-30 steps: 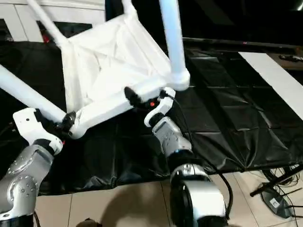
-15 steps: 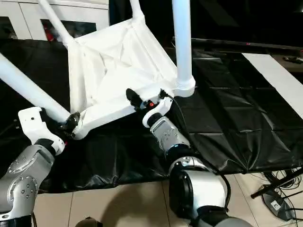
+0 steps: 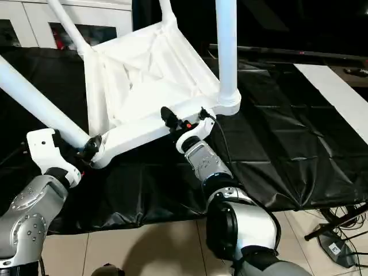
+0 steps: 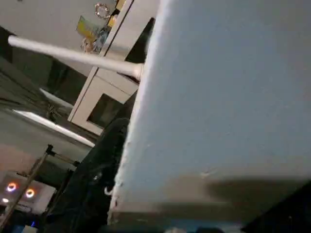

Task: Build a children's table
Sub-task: Flip table

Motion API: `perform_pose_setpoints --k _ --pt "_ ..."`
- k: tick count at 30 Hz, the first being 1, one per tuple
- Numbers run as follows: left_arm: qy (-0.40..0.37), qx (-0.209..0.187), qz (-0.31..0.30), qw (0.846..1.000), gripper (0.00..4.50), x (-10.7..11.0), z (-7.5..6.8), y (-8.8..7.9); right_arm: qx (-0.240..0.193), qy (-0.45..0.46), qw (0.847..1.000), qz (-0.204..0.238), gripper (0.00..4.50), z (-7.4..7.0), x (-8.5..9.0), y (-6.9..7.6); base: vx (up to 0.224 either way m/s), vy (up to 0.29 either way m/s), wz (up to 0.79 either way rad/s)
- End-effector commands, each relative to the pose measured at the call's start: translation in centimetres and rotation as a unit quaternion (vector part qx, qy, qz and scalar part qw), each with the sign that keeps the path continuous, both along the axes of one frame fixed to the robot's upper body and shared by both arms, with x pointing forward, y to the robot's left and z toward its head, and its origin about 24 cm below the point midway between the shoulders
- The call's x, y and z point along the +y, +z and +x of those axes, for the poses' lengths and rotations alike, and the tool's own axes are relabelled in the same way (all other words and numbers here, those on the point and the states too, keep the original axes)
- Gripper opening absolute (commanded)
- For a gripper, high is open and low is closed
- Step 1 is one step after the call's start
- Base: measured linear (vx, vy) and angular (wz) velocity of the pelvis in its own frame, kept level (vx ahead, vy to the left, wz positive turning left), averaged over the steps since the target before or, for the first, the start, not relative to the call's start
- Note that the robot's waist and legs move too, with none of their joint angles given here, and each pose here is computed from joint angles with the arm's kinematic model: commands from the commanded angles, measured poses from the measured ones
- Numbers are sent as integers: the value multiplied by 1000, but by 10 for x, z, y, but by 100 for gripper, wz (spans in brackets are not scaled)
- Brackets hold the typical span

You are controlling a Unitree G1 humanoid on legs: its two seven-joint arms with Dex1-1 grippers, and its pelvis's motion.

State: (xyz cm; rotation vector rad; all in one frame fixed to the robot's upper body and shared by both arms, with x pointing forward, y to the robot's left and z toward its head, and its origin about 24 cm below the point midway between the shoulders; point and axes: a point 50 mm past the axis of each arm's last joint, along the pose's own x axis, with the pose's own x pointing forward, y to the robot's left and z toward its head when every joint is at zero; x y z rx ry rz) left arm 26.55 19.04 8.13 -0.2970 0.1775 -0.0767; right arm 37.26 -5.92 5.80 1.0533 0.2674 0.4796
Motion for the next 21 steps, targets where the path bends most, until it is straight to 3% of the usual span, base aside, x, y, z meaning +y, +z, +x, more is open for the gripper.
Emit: perform_pose_setpoints --k 1,7,8,9,12,14,16,18,21 --pt "-12 -57 -23 998 298 7 -4 16 -50 -37 998 -26 204 14 -15 24 0 0 0" --pt "55 -97 -9 994 354 45 -29 19 -70 -97 992 -37 193 23 -41 38 0 0 0" --pt "55 -97 -9 994 366 45 -29 19 -70 -97 992 -37 191 23 -41 38 0 0 0" --pt "41 -104 11 994 375 44 -40 17 -81 -117 989 -50 191 25 -53 43 0 0 0" --pt "-44 -96 57 993 410 25 -47 15 -89 -138 984 -72 188 27 -66 46 0 0 0" --pt "-94 -97 86 987 420 13 -48 15 -97 -153 978 -101 187 27 -76 49 0 0 0" --pt "-98 -104 92 985 430 11 -47 17 -99 -159 976 -109 186 27 -80 49 0 0 0" --pt "-91 -156 138 974 448 11 -41 33 -110 -175 967 -147 185 25 -90 54 0 0 0" --pt "-80 -197 172 962 450 13 -36 47 -120 -180 959 -183 183 23 -96 57 0 0 0"
